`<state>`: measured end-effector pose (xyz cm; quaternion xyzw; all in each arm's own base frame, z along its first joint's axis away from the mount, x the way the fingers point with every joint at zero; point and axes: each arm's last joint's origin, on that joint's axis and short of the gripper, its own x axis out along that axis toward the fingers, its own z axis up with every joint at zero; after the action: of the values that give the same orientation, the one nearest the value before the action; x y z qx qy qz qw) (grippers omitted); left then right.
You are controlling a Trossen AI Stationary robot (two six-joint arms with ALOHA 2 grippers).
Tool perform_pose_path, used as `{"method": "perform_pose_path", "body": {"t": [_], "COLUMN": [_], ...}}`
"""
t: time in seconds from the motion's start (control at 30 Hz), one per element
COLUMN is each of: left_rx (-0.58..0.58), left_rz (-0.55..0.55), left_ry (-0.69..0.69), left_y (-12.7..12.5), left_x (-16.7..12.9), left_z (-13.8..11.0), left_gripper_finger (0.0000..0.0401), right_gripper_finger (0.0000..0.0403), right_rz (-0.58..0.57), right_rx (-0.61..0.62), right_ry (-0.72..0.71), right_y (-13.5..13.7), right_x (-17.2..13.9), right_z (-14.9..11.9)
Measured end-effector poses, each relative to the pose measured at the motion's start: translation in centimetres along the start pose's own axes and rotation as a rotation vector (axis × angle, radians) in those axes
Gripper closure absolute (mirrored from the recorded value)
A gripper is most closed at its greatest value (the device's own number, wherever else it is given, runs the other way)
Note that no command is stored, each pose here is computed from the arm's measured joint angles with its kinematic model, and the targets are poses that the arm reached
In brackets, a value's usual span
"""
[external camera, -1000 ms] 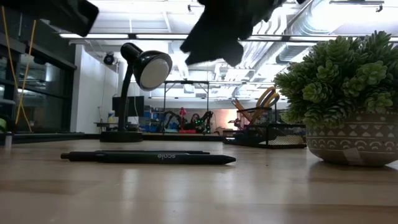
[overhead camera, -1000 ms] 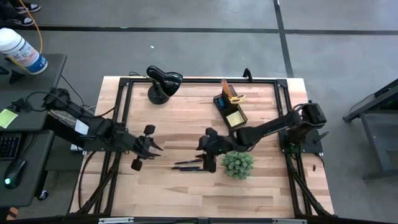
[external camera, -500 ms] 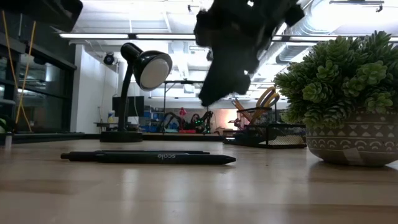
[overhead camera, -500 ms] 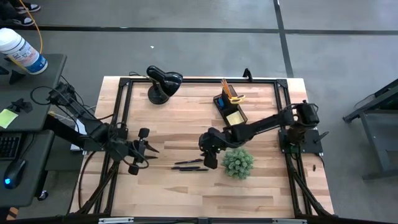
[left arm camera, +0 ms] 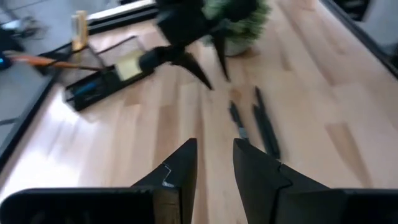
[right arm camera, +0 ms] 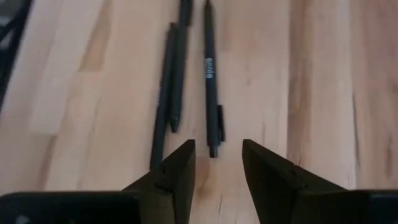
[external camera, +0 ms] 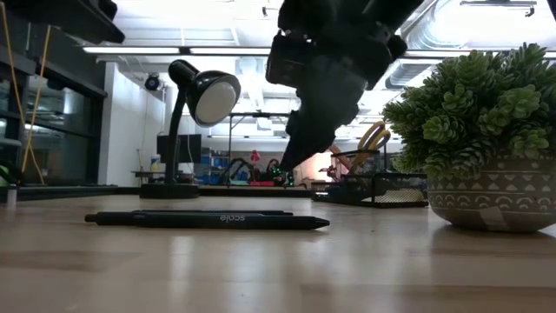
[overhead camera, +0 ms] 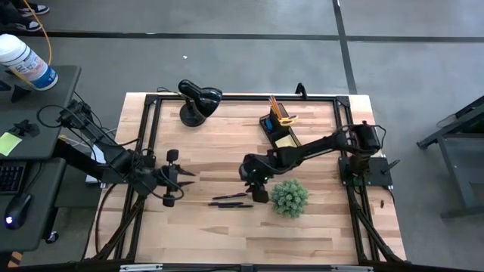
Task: Pick and place office supplies into organizer
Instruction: Put the top black pen into the desk organizer
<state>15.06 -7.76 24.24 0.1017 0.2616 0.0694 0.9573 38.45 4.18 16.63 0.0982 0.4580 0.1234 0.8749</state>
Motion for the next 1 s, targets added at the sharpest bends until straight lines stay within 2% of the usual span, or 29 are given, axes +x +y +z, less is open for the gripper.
{"method": "perform_pose_path", "body": {"t": [0.3, 0.57, 0.73, 1.0], "left_rx": [-0.099, -0.076, -0.039, 0.011], "left_rz": [0.144, 0.175, 0.166, 0.186], "left_ry": [-0.015, 0.038, 0.083, 0.131], "left_y": [0.1, -0.8, -1.3, -1.2], "left_x": [0.4, 1.7, 2.4, 2.4], "left_z": [-0.1, -0.6, -1.1, -1.6], "left_gripper_finger": [0.0309, 0.0309, 0.0309, 0.0309], "right_gripper_finger": [0.0273, 0.0274, 0.0274, 0.0274], "right_rz": [0.033, 0.042, 0.040, -0.016], "right_rx": [-0.179, -0.197, -0.166, -0.161], "right_ry": [0.056, 0.066, 0.071, 0.065], "right_y": [-0.6, -0.6, -0.5, 0.0], "right_x": [0.9, 1.3, 1.3, 1.5], "right_z": [-0.7, -0.9, -1.0, -1.0]}}
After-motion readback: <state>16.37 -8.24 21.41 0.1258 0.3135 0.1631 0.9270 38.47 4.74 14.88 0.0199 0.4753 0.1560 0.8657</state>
